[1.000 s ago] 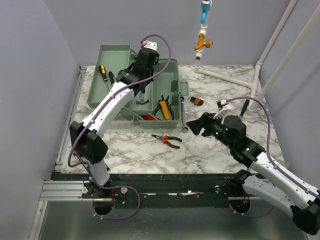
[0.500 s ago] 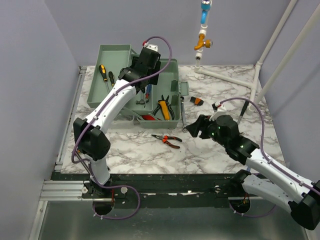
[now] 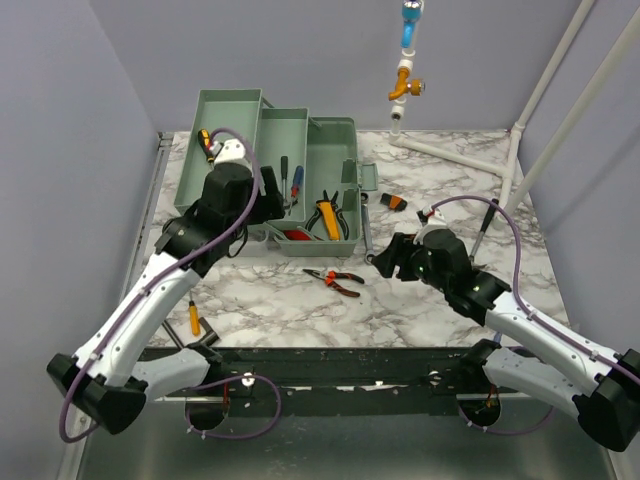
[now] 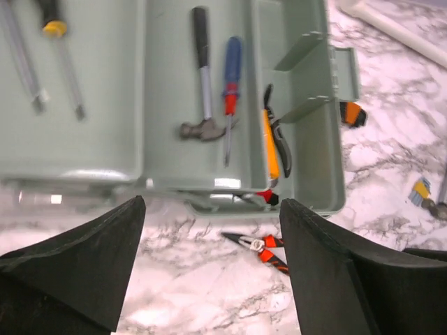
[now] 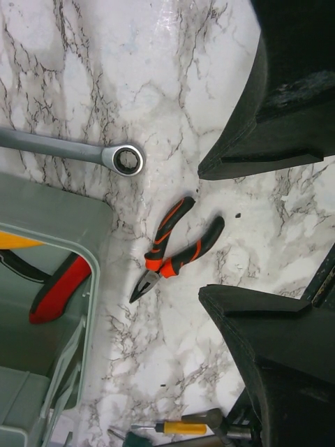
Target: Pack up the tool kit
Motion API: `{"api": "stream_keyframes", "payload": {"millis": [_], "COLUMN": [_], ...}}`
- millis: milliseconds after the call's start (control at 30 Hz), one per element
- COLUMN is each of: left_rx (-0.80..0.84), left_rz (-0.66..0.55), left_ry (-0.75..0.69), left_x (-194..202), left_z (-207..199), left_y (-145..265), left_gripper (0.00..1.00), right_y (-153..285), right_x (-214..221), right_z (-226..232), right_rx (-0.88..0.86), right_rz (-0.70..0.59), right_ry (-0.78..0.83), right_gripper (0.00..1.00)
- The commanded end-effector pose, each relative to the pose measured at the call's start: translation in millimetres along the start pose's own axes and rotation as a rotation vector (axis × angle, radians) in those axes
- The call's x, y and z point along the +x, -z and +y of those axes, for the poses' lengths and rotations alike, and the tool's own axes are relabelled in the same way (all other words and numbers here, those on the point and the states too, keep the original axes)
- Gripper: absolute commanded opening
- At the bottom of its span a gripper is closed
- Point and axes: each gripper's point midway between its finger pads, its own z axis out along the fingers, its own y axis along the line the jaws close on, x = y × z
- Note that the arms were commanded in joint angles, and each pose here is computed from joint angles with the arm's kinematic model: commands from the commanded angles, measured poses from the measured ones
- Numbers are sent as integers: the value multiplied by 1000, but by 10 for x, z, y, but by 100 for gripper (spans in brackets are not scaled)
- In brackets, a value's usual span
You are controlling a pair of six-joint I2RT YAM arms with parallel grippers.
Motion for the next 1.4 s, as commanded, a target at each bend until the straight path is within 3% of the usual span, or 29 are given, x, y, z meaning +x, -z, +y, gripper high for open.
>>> {"api": "stream_keyframes", "payload": {"millis": [0,67,300,467,667,967,1367], "left_rx": [-295,-453,-805,-910,-1072,-1075,-1239], "left_rz": [-108,-156,-221,-281,-224,-108,-224], "left_ry": [299,370,595,808,1143,1374,1549], "left_x": [94,85,216,489,1200,1673,1983], "left_z": [624,959,1758,2334,2926,3085,3283], "left_y": [344,588,1095,1115,964,408,387], "left_gripper": [85,92,96,98,99,98,93], "right_y": [4,-9,-82,-70,-60,-108,-234], "right_x": [17,9,17,4,15,-21,83], "right_z": [-30,-17,123,303,501,643,714], "right_rx": [13,9,-40,-109,-184,-228,-261], "right_rz": [10,13,62,114,191,236,288], "right_ry": [0,5,28,45,62,80,41], "right_gripper": [68,68,68,68,68,68,68]}}
